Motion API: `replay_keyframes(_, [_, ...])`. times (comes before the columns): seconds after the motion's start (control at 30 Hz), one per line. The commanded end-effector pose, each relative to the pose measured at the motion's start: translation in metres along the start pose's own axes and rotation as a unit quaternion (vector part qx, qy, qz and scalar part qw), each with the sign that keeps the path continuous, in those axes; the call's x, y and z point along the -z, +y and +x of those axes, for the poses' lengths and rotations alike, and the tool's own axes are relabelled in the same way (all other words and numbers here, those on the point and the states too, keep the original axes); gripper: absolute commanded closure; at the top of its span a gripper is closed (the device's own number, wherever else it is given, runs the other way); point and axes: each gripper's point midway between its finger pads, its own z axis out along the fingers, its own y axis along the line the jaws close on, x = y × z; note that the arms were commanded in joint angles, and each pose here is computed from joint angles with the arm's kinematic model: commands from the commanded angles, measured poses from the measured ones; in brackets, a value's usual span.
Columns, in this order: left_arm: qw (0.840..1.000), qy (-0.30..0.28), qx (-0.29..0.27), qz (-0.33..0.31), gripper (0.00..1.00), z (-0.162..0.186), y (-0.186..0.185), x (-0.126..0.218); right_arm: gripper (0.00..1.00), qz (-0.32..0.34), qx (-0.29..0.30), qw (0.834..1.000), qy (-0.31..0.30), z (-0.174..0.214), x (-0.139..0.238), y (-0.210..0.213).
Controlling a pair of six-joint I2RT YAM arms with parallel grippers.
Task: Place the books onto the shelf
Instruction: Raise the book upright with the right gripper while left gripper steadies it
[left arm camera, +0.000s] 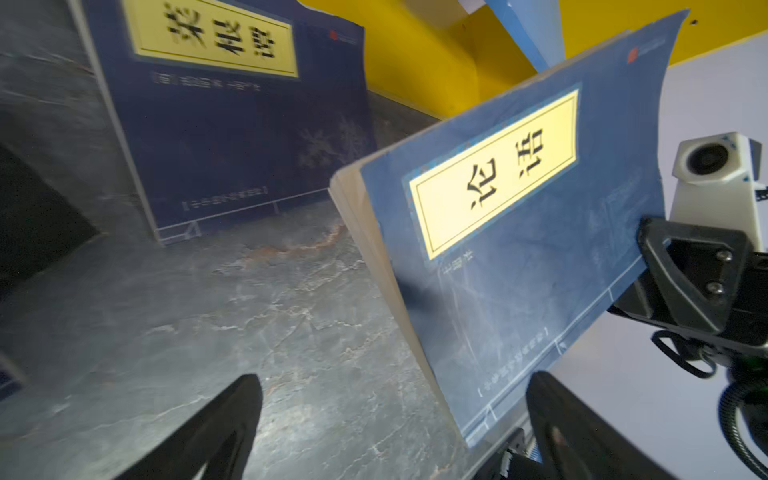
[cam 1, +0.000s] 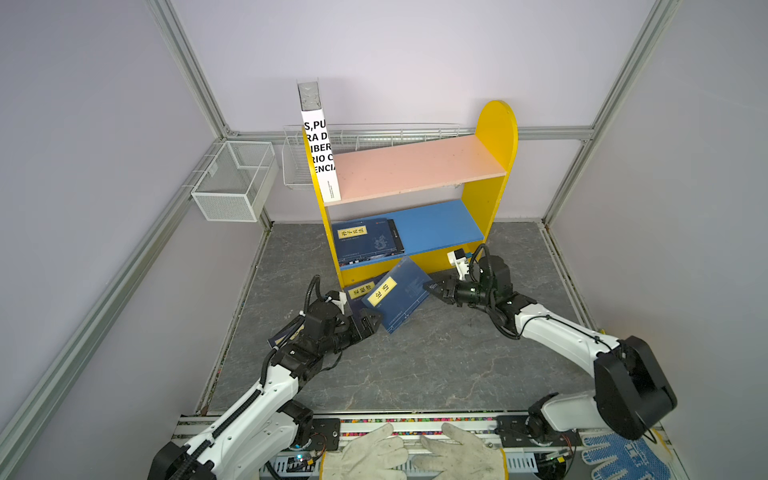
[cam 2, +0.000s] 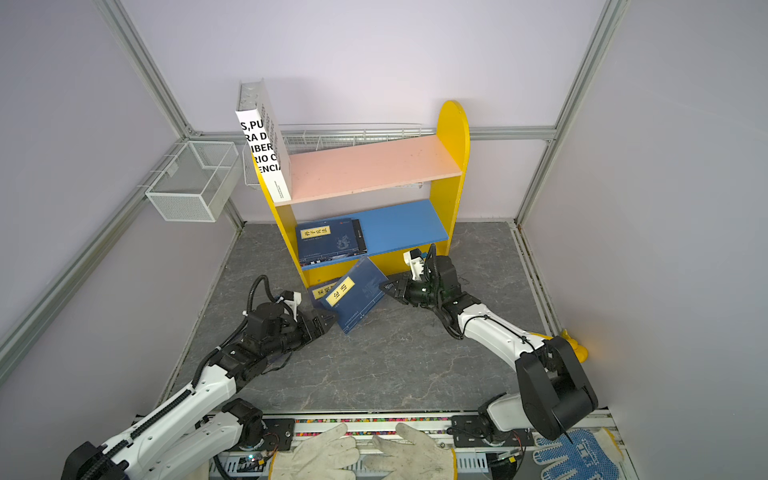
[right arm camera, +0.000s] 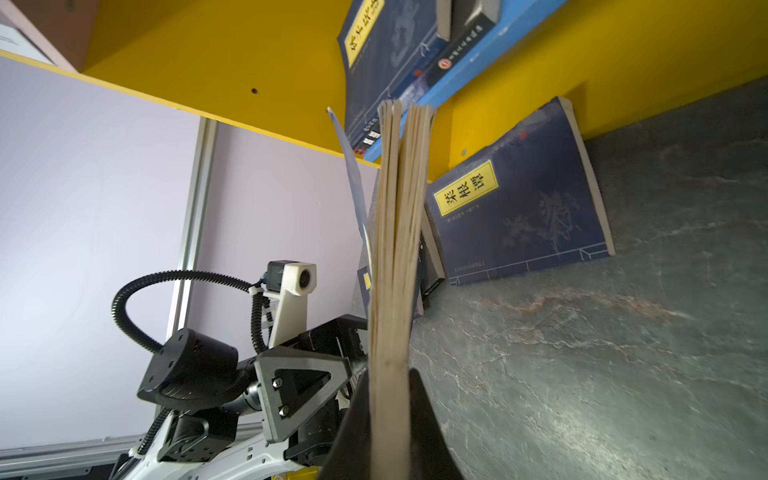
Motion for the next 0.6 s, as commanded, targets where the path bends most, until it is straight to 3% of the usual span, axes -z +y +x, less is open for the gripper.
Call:
replay_keyframes(0.0, [0.995,-0.004,-0.007,0.100,0.00,-0.010,-0.044,0.002,0.87,-0.017,0.001,1.000,-0.003,-0.004,0.002,0.011])
replay_keyframes(0.2, [0.991,-0.011,0.001,0.130,0.00,-0.016,-0.052,-0.006,0.86,-0.069,-0.001,0.997,-0.018,-0.012,0.004,0.033])
replay_keyframes(0.57, [0.993,0.002,0.029,0.112,0.01,-0.014,-0.038,-0.027,0.85,-0.088,0.036,0.994,-0.045,-0.022,0.023,0.064])
